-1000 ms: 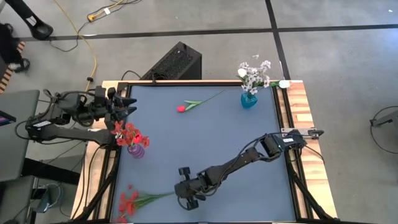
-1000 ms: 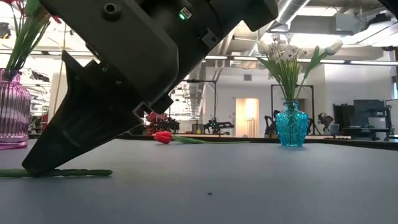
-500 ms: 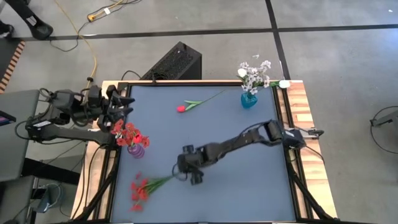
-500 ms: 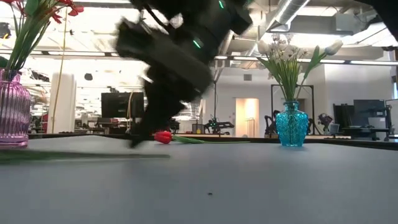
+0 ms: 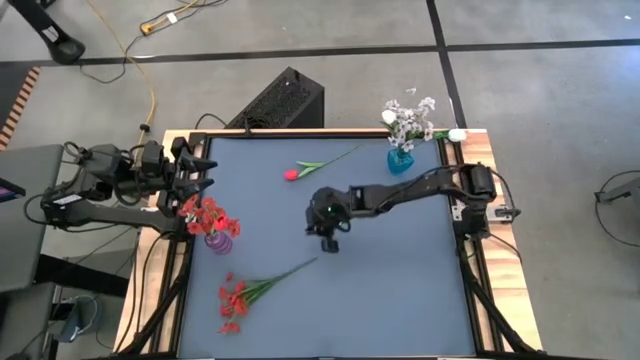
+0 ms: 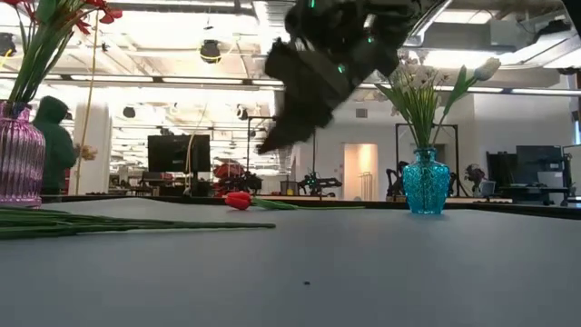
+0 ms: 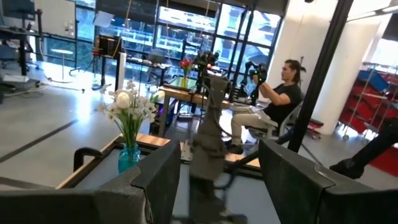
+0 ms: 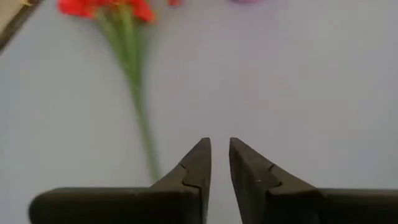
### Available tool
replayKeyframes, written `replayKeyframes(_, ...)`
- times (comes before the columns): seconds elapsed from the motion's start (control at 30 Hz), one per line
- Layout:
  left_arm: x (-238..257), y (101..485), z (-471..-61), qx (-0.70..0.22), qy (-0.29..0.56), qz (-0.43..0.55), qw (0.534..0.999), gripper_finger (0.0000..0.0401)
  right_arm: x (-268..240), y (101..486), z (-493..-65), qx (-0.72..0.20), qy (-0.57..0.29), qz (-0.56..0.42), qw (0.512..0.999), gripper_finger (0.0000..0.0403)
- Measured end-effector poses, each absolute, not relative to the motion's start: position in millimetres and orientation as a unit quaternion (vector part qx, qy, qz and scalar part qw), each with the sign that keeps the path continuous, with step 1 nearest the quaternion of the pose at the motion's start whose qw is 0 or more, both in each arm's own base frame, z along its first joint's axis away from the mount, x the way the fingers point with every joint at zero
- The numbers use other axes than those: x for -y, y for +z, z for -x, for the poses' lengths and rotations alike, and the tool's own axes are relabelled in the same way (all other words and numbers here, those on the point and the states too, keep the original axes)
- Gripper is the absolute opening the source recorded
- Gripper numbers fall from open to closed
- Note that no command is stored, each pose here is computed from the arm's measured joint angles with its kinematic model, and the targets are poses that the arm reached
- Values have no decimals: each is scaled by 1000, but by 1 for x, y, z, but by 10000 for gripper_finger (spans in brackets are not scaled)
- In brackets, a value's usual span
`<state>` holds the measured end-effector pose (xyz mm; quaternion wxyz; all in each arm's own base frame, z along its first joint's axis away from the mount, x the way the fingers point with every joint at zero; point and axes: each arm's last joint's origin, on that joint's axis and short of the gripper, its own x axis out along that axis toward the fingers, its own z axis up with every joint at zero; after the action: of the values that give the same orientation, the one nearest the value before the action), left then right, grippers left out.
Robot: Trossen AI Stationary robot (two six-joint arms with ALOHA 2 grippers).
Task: Sort flowers into vase by color
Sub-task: Put the red flowers into the purple vase
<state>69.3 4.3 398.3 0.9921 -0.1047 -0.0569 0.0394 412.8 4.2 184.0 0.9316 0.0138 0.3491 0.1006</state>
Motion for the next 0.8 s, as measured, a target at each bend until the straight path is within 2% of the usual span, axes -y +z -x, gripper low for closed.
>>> replayKeyframes(0.3, -4, 396, -70, 46, 42, 99, 993, 204, -55, 156, -440, -236, 162, 26, 958, 100)
replayKeyframes(0.63, -4, 394, -70, 35, 43, 113, 992, 204, -91, 116, -461, -237, 222, 76, 943, 104)
replayKeyframes(0.8, -4, 393, -70, 32, 44, 116, 992, 204, -95, 107, -469, -271, 227, 79, 932, 124)
